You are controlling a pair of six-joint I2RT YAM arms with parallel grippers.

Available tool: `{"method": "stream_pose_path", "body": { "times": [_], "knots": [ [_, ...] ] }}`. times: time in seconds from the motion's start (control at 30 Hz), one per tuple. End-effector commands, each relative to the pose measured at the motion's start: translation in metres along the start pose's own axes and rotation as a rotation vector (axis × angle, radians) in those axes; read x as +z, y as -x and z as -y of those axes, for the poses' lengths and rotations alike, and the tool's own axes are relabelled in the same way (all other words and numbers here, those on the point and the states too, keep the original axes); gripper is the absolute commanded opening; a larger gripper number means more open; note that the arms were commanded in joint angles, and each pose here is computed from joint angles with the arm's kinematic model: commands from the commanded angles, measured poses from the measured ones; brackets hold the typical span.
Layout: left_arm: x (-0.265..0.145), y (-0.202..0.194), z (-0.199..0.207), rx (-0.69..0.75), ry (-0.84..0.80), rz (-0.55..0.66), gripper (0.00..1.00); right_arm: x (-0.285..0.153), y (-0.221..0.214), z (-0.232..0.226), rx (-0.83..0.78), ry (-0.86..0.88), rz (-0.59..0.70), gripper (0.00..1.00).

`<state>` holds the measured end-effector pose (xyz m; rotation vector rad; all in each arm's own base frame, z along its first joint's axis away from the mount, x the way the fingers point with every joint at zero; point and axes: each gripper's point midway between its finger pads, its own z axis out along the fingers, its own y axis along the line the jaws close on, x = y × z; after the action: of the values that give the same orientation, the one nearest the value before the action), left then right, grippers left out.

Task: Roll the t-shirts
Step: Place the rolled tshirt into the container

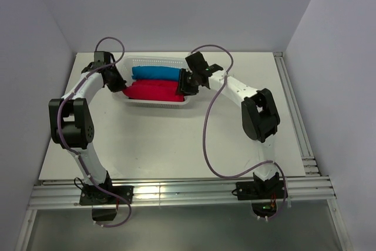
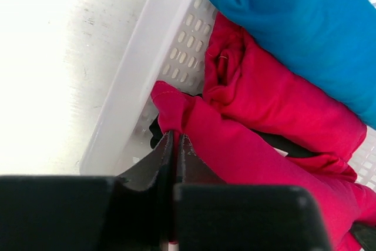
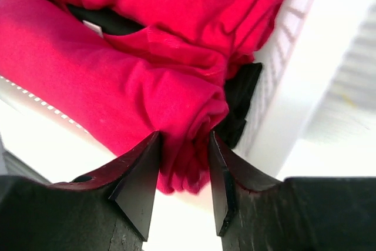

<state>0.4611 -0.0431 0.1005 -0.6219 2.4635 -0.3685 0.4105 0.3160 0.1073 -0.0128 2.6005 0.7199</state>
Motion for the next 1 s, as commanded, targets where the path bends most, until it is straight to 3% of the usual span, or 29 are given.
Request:
{"method": "stream_pose_path", "body": {
  "times": [0.0, 0.27, 0.57, 0.67, 0.87, 0.93, 0.97],
  "knots": [
    [-0.01, 0.028, -0.001, 0.027, 0.022, 0.084, 0.1, -0.027, 0.003, 0.026, -0.024, -0.12, 0.021, 0.46],
    [-0.014, 0.029, -0.002, 0.022, 0.03, 0.089, 0.34, -0.04, 0.012, 0.022, -0.03, -0.129, 0.062, 0.4],
    [-0.055, 0.048, 0.016, 0.013, -0.014, 0.167, 0.47, -0.055, 0.021, 0.01, -0.038, -0.101, 0.093, 0.36],
    [-0.082, 0.055, 0.03, 0.025, -0.076, 0.216, 0.49, -0.062, 0.024, 0.008, -0.04, -0.089, 0.111, 0.39],
    [-0.142, 0.069, 0.061, 0.042, -0.235, 0.345, 0.68, -0.087, 0.032, 0.01, -0.056, -0.094, 0.177, 0.5],
    [-0.162, 0.052, 0.072, 0.0, -0.343, 0.354, 0.8, -0.096, 0.028, 0.022, -0.061, -0.117, 0.184, 0.53],
    [-0.165, 0.06, 0.077, 0.007, -0.365, 0.387, 0.8, -0.096, 0.028, 0.022, -0.063, -0.117, 0.184, 0.53]
  ]
}}
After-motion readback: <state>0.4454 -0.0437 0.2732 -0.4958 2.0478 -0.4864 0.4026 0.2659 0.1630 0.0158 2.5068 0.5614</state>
